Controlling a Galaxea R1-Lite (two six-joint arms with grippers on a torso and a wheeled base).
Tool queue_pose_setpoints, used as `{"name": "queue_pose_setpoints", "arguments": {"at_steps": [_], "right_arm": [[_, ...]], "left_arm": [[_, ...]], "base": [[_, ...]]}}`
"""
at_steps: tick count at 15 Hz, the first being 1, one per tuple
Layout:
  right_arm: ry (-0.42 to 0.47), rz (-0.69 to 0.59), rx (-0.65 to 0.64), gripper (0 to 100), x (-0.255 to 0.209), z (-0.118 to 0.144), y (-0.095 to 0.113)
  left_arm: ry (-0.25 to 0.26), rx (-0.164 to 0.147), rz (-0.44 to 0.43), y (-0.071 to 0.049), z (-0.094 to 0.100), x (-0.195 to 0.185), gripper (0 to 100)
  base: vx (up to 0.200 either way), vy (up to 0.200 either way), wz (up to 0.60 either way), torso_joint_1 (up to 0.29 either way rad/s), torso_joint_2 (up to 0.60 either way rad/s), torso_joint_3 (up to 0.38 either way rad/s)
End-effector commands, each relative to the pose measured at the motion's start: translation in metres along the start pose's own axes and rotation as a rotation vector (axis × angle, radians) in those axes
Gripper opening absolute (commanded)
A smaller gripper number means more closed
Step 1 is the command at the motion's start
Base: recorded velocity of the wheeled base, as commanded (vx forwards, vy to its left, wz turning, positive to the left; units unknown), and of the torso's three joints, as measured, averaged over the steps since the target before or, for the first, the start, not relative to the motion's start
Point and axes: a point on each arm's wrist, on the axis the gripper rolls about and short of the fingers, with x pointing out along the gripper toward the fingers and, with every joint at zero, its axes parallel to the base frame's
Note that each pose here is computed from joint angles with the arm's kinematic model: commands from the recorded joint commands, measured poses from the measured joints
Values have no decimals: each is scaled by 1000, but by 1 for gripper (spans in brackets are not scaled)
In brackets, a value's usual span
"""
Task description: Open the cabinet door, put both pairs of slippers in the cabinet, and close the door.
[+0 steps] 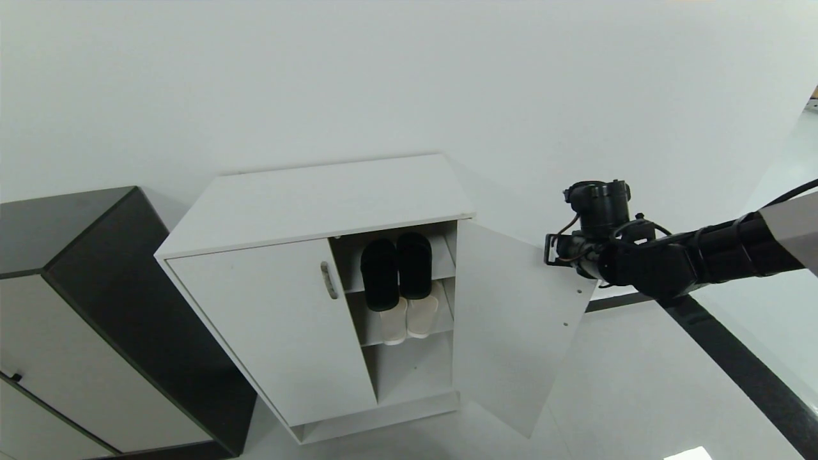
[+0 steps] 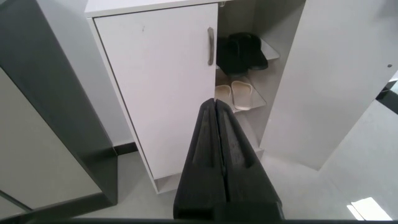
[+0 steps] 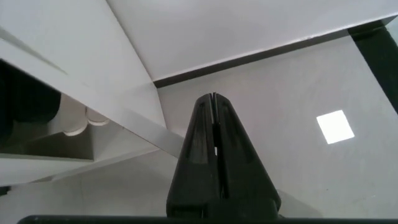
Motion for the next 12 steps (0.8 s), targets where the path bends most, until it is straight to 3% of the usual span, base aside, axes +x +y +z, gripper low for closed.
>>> {"name": "queue_pose_setpoints", "arguments": {"at_steps": [1,4,12], "right_arm": [[5,38,-16,0,-19,-2,10],[11,141,-57,0,-64,-10,34],[26,309,-153,0,-104,-23,36]], "left_arm": [[1,0,0,0,0,0,0],[1,0,0,0,0,0,0],[1,0,0,0,0,0,0]], "base": [[0,0,0,0,0,0],[0,0,0,0,0,0],[0,0,0,0,0,0]]}}
